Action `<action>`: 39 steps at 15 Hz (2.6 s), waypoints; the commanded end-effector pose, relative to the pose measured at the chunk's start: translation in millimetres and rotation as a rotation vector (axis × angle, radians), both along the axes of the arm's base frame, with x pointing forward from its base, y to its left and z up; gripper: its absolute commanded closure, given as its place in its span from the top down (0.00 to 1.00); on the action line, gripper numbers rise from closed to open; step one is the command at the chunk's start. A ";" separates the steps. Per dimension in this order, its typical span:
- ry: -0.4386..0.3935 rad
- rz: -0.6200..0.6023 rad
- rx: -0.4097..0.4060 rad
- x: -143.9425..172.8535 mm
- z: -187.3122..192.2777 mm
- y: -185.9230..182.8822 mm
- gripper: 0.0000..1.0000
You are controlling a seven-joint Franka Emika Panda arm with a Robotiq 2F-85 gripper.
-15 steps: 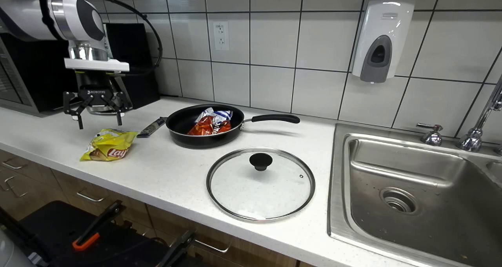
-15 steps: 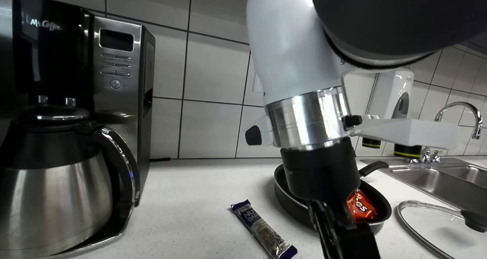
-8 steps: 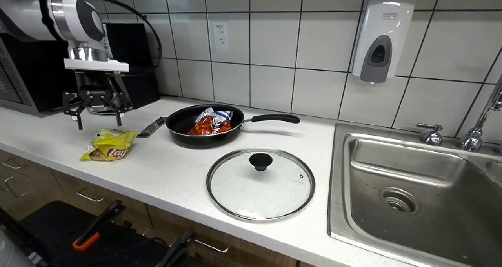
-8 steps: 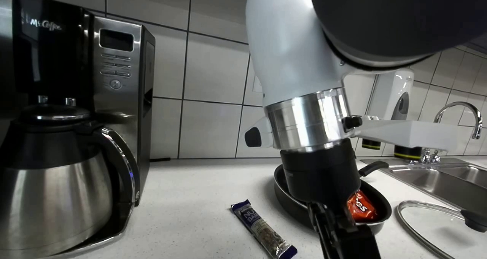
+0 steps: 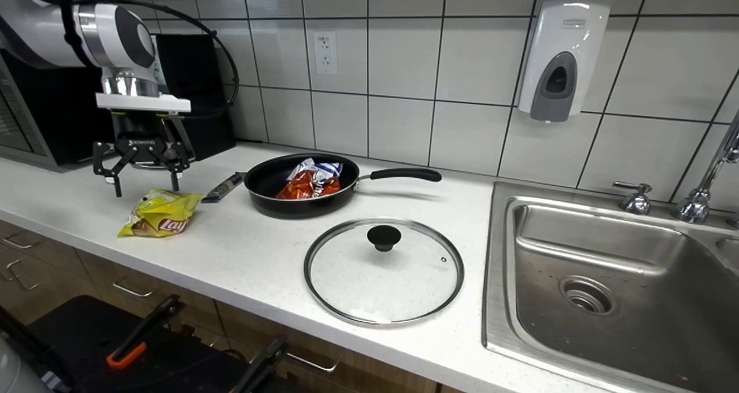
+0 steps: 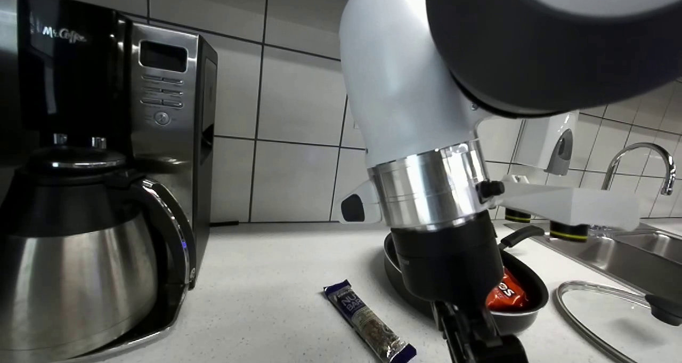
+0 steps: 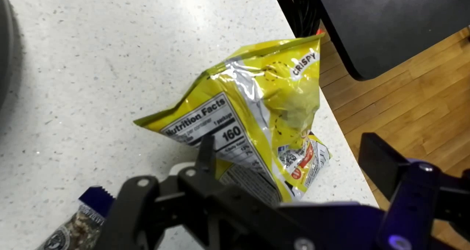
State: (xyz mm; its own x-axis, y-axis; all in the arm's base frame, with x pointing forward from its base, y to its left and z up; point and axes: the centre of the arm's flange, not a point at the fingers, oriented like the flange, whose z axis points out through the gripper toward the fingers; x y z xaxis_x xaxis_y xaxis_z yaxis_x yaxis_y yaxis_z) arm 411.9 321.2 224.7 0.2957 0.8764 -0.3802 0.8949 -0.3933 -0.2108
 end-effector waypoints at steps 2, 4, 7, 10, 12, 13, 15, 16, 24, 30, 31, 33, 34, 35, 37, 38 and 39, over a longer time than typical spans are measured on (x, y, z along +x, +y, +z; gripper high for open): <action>-0.019 0.036 -0.018 2.7 2.7 4.2 1.00; -0.021 0.044 -0.021 3.6 2.5 3.5 0.74; -0.022 0.053 -0.024 5.2 1.6 3.5 0.49; -0.020 0.061 -0.017 6.4 1.2 3.3 0.27; -0.017 0.061 -0.016 6.9 0.3 3.1 0.11; -0.015 0.061 -0.016 6.9 -0.4 2.7 0.05; -0.010 0.057 -0.015 6.4 -2.1 1.1 0.00; -0.007 0.055 -0.012 5.9 -2.6 0.2 0.00; -0.027 0.041 0.000 -1.5 23.6 -3.7 0.00; -0.091 0.020 0.022 1.8 59.6 -19.5 0.00; -0.103 0.017 0.025 4.3 65.9 -25.3 0.00; -0.126 0.010 0.028 10.1 77.5 -37.6 0.00; -0.137 0.006 0.032 12.6 83.0 -44.5 0.00; -0.149 -0.002 0.036 15.1 88.0 -53.2 0.00; -0.174 -0.022 0.044 19.6 97.8 -69.9 0.00; -0.186 -0.035 0.051 21.8 102.8 -78.6 0.00; -0.194 -0.044 0.055 24.1 107.1 -86.7 0.00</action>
